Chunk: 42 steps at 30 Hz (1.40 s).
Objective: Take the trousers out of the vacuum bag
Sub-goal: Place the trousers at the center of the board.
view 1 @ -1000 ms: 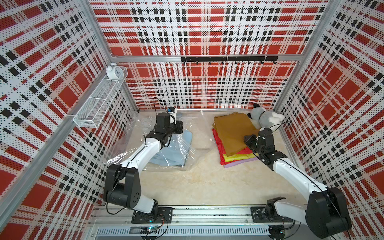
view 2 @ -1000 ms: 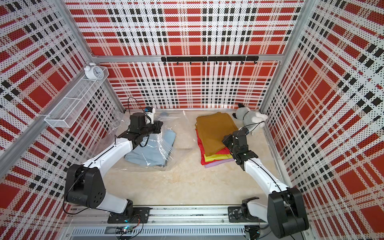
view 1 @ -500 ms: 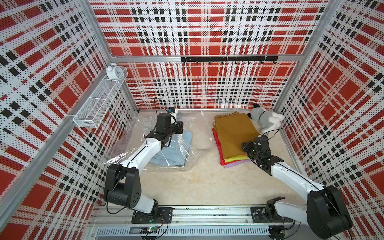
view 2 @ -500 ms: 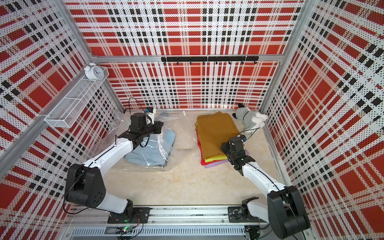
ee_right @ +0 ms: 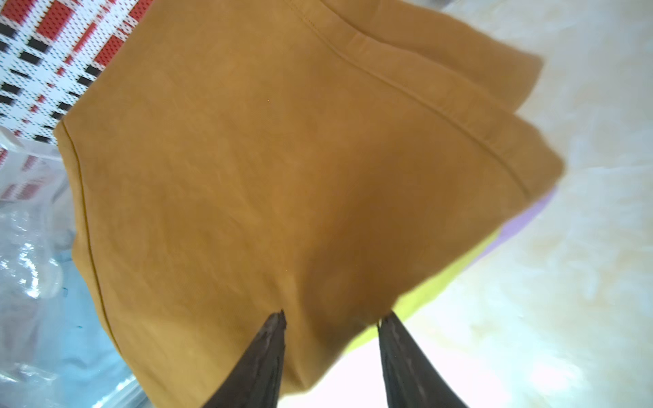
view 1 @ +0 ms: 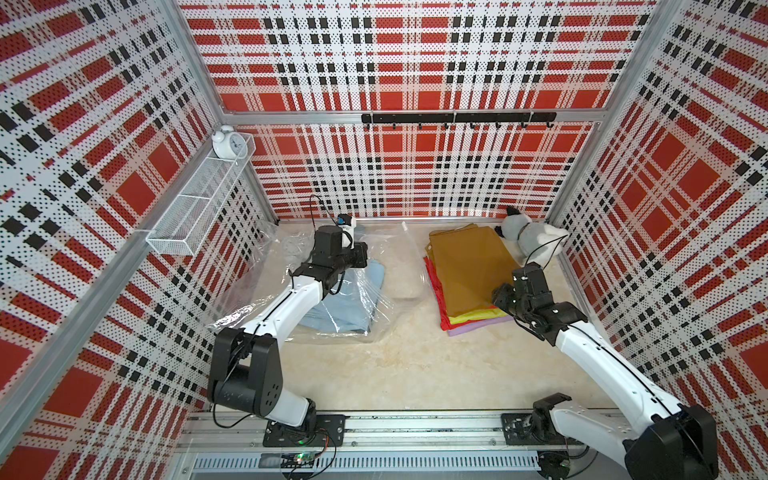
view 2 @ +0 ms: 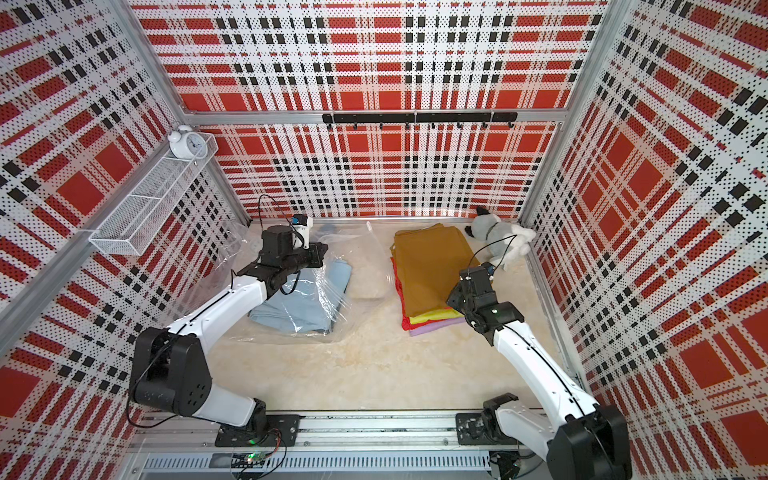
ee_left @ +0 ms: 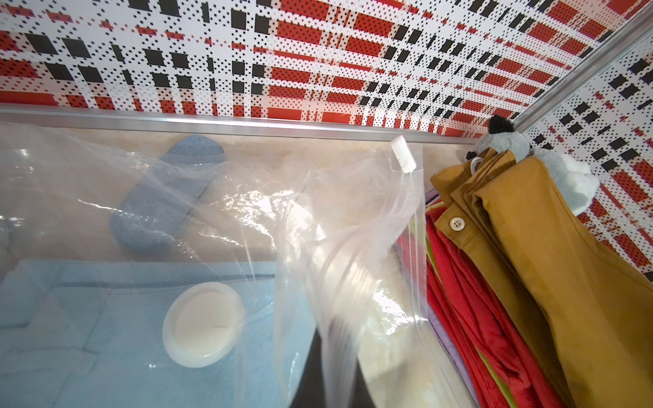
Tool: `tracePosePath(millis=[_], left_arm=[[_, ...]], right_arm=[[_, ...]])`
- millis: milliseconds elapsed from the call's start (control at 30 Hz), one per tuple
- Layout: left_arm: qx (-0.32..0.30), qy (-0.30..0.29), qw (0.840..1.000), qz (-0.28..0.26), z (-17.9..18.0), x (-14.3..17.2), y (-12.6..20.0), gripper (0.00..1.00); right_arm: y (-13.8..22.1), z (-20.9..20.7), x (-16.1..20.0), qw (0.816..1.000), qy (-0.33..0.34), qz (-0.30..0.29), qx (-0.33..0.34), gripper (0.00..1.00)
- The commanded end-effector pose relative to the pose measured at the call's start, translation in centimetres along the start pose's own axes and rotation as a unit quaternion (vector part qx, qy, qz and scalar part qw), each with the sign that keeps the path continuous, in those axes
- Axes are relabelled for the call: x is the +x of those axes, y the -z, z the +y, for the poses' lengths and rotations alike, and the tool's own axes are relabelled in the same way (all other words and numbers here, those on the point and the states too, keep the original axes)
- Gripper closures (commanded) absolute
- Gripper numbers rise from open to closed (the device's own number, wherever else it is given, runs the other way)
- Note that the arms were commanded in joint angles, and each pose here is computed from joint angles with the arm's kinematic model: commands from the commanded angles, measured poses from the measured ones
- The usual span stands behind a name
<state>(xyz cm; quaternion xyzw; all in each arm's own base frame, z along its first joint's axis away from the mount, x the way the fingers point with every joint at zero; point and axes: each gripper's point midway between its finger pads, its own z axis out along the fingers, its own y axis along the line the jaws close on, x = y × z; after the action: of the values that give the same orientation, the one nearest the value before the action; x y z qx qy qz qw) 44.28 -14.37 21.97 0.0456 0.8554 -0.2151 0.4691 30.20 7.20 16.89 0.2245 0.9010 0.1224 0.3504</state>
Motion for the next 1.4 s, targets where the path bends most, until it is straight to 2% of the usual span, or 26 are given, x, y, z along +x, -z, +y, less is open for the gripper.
tracePosePath(millis=[0, 133, 300, 333, 433, 600, 767, 867, 1000, 1100, 1233, 1267, 1300, 1367], left_arm=[[0.006, -0.006, 1.000, -0.026, -0.9, -2.2, 0.8, 1.00], [0.006, -0.007, 1.000, -0.027, -1.0, -2.5, 0.6, 1.00], [0.013, -0.004, 0.999, -0.041, -1.5, -4.0, 0.8, 1.00], [0.024, -0.012, 0.999, -0.041, -3.0, -3.9, 0.8, 1.00], [0.014, -0.015, 0.998, -0.052, -3.0, -5.1, 1.3, 1.00], [0.009, -0.026, 0.997, -0.065, -3.3, -6.5, 2.0, 1.00], [0.010, -0.032, 0.998, -0.061, -3.4, -6.0, 1.9, 1.00], [0.010, -0.031, 0.998, -0.055, -3.3, -5.3, 1.6, 1.00], [0.012, -0.034, 0.998, -0.057, -4.0, -5.2, 1.9, 1.00], [0.008, -0.037, 0.997, -0.064, -4.3, -5.5, 2.3, 1.00], [0.004, -0.039, 0.997, -0.066, -4.6, -5.4, 2.4, 1.00], [0.003, -0.040, 0.997, -0.065, -4.6, -5.3, 2.4, 1.00], [0.002, -0.042, 0.997, -0.066, -4.7, -5.2, 2.5, 1.00], [-0.005, -0.047, 0.997, -0.068, -4.8, -5.1, 2.5, 1.00]], right_arm=[[1.8, -1.5, 0.5, 0.998, 0.051, 0.017, 0.039, 0.51], [1.8, 0.1, -1.1, 0.997, 0.073, -0.006, 0.018, 0.49], [-0.4, 1.6, -2.7, 0.995, 0.098, -0.015, 0.026, 0.49], [-1.1, 1.8, -2.7, 0.995, 0.100, -0.013, 0.026, 0.49], [-3.0, 1.9, -2.1, 0.994, 0.102, -0.002, 0.029, 0.49], [-6.0, 1.6, 1.4, 0.994, 0.088, 0.056, 0.014, 0.49], [-5.9, 2.3, 2.0, 0.994, 0.083, 0.063, -0.009, 0.49], [-4.7, 4.6, 0.8, 0.993, 0.103, 0.044, -0.044, 0.48], [-3.2, 9.8, -0.5, 0.984, 0.141, 0.027, -0.105, 0.47], [-2.9, 14.5, 0.1, 0.972, 0.166, 0.033, -0.162, 0.46], [-4.1, 18.0, 2.5, 0.962, 0.195, 0.060, -0.179, 0.46], [-3.5, 22.2, 2.7, 0.945, 0.188, 0.058, -0.260, 0.45], [-3.4, 24.1, 3.6, 0.935, 0.189, 0.071, -0.291, 0.45], [-4.4, 26.4, 5.1, 0.925, 0.192, 0.091, -0.314, 0.44]])
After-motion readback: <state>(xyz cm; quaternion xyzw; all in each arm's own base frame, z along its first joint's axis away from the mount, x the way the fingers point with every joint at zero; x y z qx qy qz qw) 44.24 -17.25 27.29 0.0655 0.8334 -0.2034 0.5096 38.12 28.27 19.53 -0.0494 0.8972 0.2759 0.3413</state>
